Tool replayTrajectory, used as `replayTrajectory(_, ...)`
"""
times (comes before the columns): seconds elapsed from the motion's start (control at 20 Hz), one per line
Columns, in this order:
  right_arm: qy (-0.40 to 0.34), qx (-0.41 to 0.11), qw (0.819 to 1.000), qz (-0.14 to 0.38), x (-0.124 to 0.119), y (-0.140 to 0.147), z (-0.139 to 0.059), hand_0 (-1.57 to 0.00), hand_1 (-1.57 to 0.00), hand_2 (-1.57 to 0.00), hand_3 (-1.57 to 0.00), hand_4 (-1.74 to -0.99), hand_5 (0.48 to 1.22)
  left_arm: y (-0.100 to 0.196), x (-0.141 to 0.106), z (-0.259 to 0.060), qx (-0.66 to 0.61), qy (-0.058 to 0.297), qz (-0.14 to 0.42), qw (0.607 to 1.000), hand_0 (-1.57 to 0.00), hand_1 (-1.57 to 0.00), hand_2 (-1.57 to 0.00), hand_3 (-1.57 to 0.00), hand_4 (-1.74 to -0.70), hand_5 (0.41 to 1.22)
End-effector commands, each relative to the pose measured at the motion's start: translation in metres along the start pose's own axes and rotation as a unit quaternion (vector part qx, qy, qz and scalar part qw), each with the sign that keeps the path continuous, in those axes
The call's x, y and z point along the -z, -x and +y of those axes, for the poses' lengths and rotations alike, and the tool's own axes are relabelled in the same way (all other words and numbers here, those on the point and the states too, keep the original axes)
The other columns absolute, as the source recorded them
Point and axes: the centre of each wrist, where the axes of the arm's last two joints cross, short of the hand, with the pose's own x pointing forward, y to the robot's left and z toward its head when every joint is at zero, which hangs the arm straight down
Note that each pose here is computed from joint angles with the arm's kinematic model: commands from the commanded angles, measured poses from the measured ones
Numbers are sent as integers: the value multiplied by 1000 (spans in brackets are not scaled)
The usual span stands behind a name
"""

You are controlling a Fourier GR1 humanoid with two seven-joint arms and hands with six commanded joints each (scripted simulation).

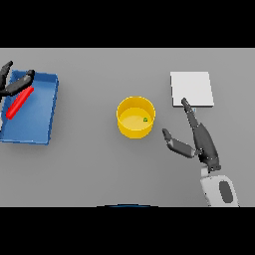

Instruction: Pick up the red beaker and tilt it to pour out 1 green nut into yellow bowl. Pick up the yellow bowl and place it on the metallic measuring scale.

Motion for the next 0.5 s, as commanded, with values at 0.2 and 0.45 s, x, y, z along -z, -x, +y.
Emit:
replayTrajectory(0.2,-112,-169,979,-24,30,-19,-15,1,1,1,1,-1128,637,-3,-3,-6,-20,2,-12,1000,-13,-11,-11,-11,-800,673)
replayTrajectory(0.45,-218,-327,916,-83,62,-35,-11,1,1,1,1,-1152,632,-2,-6,-5,-27,8,-9,1000,-3,-3,-3,-3,-811,688)
